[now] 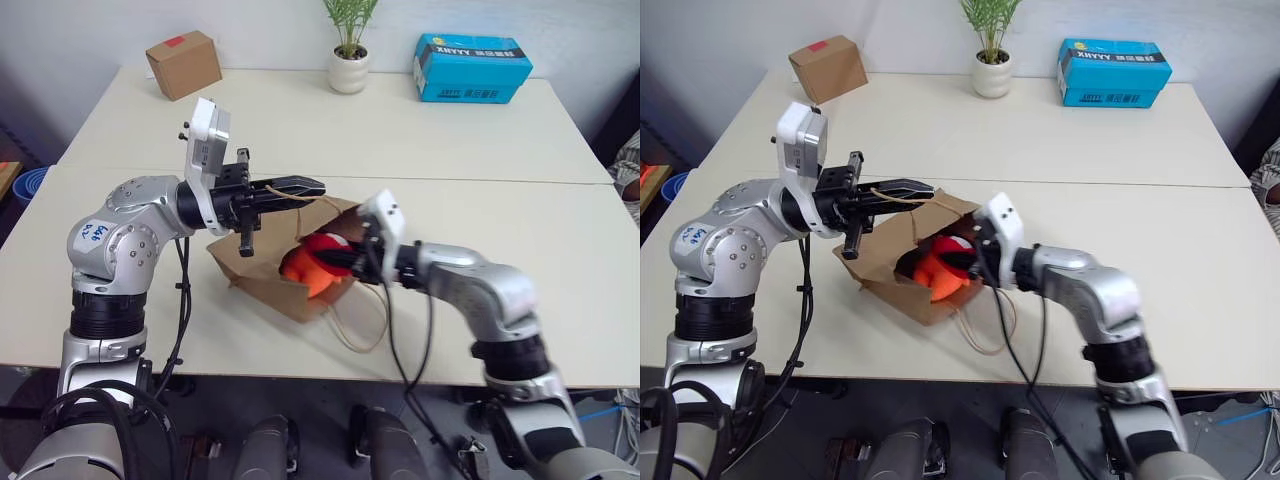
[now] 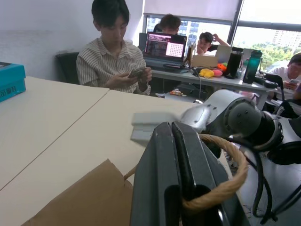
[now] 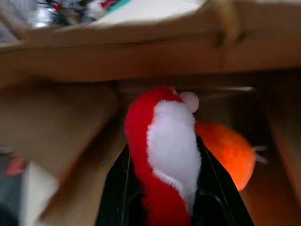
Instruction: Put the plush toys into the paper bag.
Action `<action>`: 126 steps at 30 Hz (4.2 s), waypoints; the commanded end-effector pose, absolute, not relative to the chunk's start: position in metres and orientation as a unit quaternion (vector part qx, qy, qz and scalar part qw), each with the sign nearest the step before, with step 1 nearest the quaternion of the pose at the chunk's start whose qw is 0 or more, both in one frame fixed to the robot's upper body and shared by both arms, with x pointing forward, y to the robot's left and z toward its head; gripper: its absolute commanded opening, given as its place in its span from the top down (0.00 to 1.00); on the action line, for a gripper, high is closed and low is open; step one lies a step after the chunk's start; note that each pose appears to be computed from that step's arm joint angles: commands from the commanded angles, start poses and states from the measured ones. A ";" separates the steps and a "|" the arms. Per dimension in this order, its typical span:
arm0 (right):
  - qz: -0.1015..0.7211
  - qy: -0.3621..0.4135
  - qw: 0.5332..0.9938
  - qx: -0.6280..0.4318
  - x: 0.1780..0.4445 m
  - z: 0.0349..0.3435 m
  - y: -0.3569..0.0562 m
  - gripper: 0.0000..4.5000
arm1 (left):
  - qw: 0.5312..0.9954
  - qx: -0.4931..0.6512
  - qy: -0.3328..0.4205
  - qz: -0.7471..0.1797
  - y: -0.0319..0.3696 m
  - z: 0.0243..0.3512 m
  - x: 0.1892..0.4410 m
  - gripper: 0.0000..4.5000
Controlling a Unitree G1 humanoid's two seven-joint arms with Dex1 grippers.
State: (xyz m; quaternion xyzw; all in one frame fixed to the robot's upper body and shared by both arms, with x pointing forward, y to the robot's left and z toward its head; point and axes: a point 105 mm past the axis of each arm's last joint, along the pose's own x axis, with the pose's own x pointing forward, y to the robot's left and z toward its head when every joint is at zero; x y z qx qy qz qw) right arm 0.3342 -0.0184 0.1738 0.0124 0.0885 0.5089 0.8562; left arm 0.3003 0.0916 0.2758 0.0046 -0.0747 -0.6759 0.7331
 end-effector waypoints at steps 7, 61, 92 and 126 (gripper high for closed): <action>0.465 0.018 0.885 0.023 0.358 0.196 -0.003 0.93 | 0.722 0.005 -0.081 -0.687 0.096 0.286 0.287 1.00; 0.488 0.201 0.849 0.022 0.359 0.128 -0.083 0.01 | 0.760 -0.058 -0.114 -0.637 0.117 0.290 0.298 1.00; 0.568 0.062 0.762 0.305 0.289 0.274 -0.107 0.98 | 0.783 -0.038 -0.178 -0.594 0.114 0.310 0.337 1.00; 0.534 -0.130 0.822 -0.148 0.236 0.213 -0.187 0.00 | 0.843 0.047 -0.017 -0.536 0.191 0.236 0.303 0.01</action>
